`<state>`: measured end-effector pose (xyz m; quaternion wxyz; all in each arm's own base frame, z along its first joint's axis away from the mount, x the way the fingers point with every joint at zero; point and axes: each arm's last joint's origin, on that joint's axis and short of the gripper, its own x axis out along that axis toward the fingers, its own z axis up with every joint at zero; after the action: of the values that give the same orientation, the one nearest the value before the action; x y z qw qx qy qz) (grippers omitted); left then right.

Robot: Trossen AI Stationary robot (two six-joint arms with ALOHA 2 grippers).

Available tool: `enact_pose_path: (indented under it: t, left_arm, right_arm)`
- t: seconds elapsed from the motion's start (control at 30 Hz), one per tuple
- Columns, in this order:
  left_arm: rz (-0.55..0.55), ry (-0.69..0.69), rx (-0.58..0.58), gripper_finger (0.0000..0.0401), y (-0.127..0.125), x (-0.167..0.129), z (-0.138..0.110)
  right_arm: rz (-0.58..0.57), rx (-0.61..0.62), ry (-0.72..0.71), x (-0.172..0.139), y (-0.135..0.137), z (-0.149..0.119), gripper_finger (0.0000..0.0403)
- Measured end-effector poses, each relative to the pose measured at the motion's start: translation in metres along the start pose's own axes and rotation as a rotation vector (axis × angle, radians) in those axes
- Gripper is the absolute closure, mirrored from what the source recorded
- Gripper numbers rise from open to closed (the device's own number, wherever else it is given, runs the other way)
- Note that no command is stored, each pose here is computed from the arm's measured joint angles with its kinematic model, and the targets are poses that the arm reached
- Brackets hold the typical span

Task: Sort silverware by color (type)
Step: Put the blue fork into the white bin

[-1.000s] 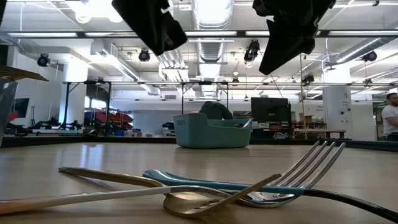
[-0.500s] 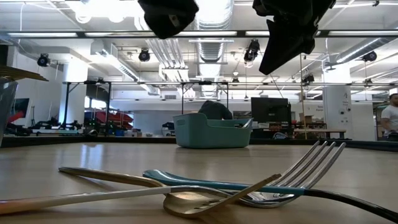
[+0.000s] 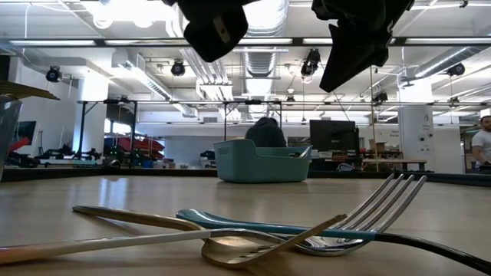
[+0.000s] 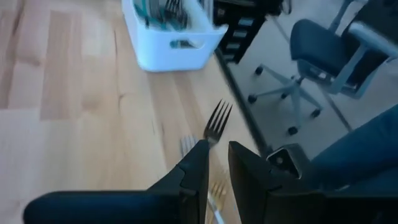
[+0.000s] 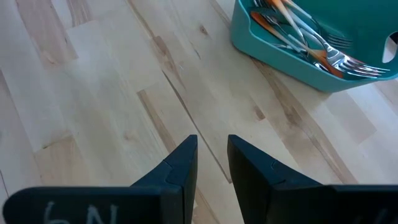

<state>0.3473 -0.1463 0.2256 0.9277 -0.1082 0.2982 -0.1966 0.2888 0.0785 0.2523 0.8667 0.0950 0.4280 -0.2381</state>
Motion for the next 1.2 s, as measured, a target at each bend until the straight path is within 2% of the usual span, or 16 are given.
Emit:
enact_pose_path:
  t: [0.27, 0.5, 0.8, 1.03, 1.2]
  left_arm:
    - [-0.001, 0.006, -0.063, 0.0324, 0.002, 0.002, -0.011]
    - [0.002, 0.073, -0.054, 0.0278, -0.001, 0.002, -0.019]
    - [-0.072, 0.102, -0.017, 0.0290, -0.007, 0.001, -0.021]
    - [-0.088, 0.122, 0.072, 0.0296, 0.004, 0.026, -0.035]
    - [-0.108, 0.227, 0.062, 0.0296, 0.014, 0.042, -0.051]
  right_arm:
    - [0.000, 0.000, 0.000, 0.000, 0.000, 0.000, 0.0321]
    - [0.000, 0.000, 0.000, 0.000, 0.000, 0.000, 0.0321]
    - [0.000, 0.000, 0.000, 0.000, 0.000, 0.000, 0.0321]
    - [0.000, 0.000, 0.000, 0.000, 0.000, 0.000, 0.0321]
    - [0.001, 0.001, -0.001, 0.000, 0.000, 0.000, 0.0321]
